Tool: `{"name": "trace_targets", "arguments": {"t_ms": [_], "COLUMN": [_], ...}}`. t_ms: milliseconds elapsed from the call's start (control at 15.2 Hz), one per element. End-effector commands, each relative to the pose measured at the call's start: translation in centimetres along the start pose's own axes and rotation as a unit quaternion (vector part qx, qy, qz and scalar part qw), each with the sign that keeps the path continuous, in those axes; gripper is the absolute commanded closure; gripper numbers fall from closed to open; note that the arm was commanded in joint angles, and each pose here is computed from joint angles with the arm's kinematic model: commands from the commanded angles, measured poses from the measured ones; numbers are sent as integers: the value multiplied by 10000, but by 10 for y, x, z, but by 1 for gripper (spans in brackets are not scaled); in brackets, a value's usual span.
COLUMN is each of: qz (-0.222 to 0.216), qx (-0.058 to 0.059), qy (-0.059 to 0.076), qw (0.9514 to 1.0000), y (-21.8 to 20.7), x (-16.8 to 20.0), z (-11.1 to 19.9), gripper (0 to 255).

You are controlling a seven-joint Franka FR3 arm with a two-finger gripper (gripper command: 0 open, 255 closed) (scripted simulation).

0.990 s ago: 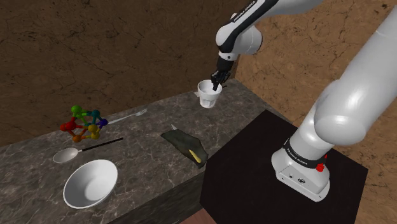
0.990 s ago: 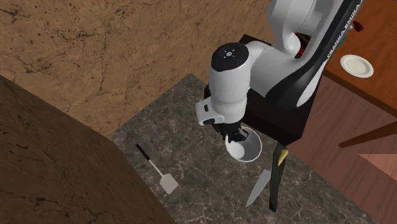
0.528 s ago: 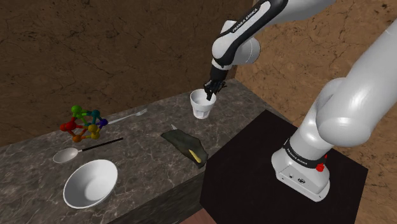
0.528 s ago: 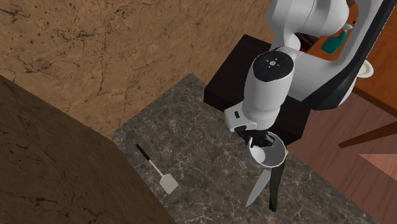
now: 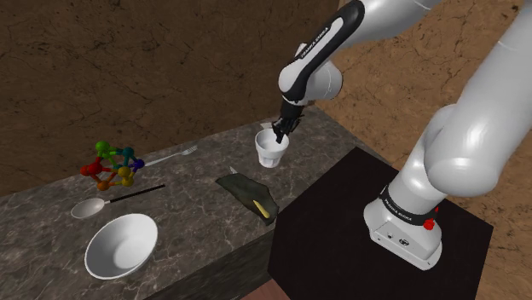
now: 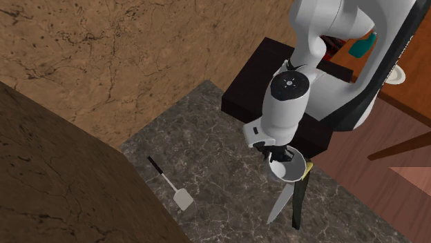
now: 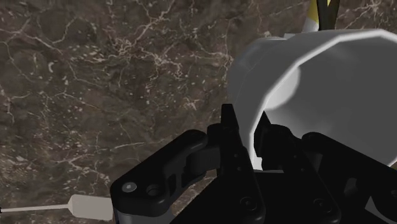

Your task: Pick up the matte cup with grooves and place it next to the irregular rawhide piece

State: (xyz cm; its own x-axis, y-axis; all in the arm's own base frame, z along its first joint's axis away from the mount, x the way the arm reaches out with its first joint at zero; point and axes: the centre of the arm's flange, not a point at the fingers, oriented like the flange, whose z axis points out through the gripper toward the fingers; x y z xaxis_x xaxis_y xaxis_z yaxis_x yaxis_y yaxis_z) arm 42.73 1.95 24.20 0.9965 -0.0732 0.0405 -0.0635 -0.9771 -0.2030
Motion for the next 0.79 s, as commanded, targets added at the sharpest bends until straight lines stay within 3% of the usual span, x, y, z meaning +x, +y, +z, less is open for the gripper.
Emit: {"name": "trace_targets", "arguments": {"t_ms": [0,726], "qz": [0,0], "qx": [-1,-1], "qy": [5,5], "qw": [10000,10000], "y": [2,14], "x": [0,-2], "z": [11,68], "gripper": [255,255]}}
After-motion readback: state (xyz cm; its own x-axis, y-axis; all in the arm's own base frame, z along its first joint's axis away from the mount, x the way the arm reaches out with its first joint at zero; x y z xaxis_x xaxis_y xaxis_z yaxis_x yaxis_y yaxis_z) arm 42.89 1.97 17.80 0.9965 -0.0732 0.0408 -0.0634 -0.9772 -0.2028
